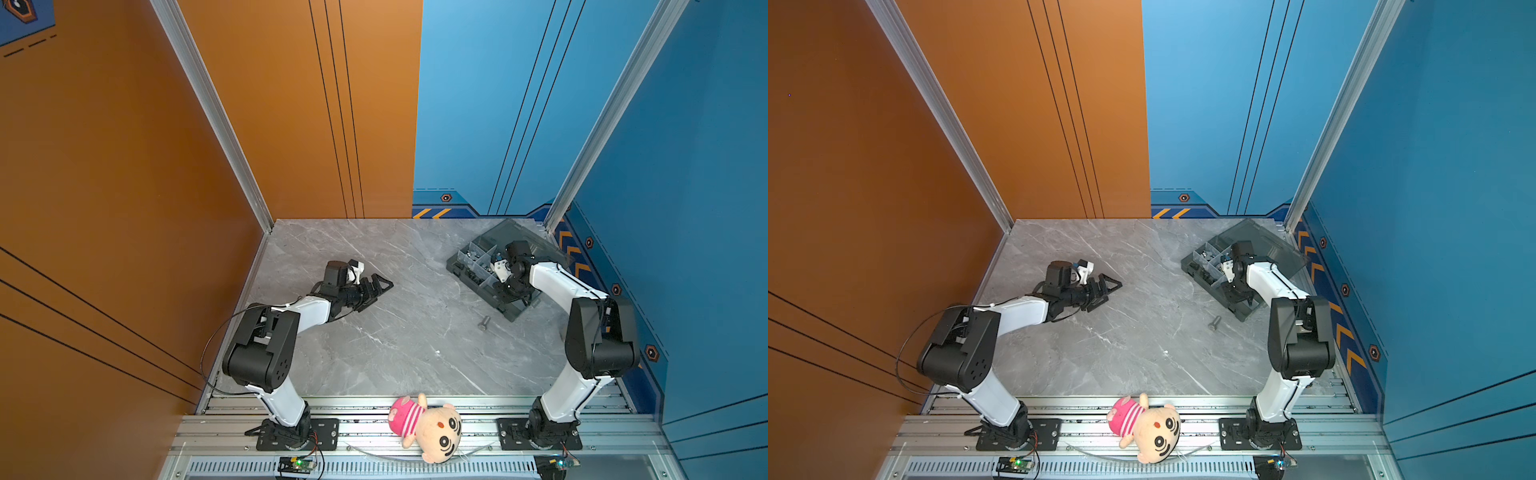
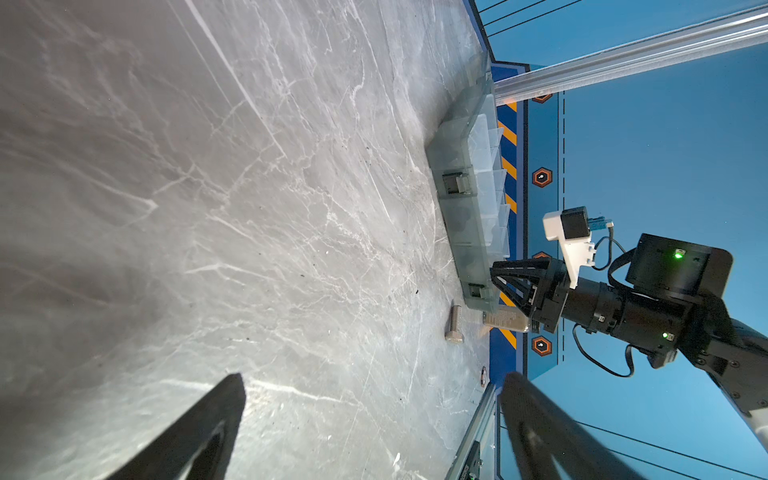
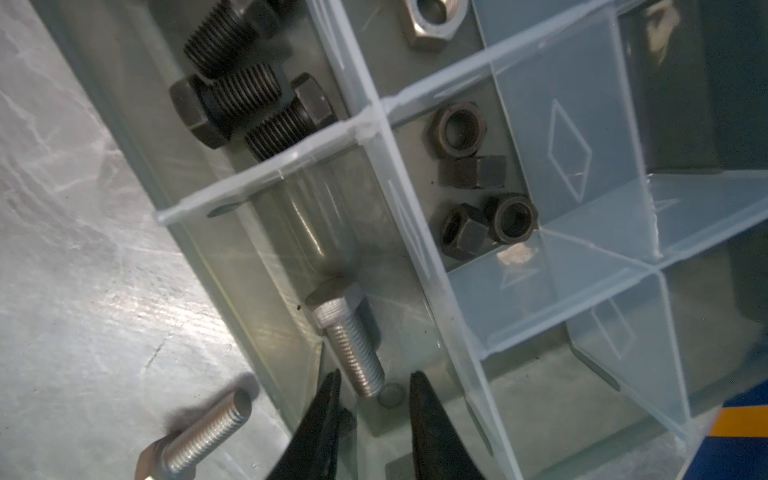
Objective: Sort the screws and nuts into containers
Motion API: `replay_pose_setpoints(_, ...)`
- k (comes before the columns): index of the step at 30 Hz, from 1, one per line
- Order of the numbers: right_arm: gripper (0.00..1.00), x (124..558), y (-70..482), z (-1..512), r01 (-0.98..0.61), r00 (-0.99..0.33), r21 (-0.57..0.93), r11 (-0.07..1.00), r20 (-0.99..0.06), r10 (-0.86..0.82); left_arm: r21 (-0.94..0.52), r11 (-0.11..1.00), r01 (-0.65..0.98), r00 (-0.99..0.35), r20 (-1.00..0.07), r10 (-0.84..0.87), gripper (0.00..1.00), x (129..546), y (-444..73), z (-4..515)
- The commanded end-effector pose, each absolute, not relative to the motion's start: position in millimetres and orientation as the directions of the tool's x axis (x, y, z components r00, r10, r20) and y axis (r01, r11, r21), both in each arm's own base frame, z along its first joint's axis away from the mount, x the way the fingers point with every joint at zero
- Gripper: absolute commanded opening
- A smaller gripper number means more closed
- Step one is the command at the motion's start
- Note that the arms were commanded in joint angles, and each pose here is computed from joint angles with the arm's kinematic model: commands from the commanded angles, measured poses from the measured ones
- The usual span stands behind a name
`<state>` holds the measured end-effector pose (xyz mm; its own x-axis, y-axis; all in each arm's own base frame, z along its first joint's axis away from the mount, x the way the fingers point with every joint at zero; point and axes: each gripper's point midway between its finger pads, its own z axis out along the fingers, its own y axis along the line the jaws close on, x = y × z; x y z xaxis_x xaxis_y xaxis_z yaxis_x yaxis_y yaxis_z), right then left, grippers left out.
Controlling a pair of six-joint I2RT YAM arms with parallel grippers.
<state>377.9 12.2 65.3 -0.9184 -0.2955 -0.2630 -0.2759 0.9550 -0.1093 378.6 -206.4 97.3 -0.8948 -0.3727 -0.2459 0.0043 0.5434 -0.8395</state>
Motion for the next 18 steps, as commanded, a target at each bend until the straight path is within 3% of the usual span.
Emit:
replay_pose_setpoints(1,0.32,381,13,94,-0.227,-0.911,-0.112,0.968,-0.326,-0.251,-0.842,0.537,0.045,-0.895,-0.273,-0.353,0.98,380,-212,105)
replay_pose_setpoints(7,0.35,369,16,125,-0.109,-0.917,-0.089,0.99,-0.375,-0.134,-0.843,0.535,0.045,-0.895,-0.272,-0.353,0.98,381,-212,106)
replay_pose_setpoints(13,0.35,344,25,135,0.221,-0.9,0.042,0.974,-0.375,0.221,-0.845,0.533,0.046,-0.896,-0.27,-0.352,0.98,381,-212,107)
replay_pose_setpoints(18,0.46,333,45,134,0.368,-0.821,0.118,0.922,-0.425,0.382,-0.847,0.529,0.048,-0.9,-0.267,-0.346,0.98,381,-213,106)
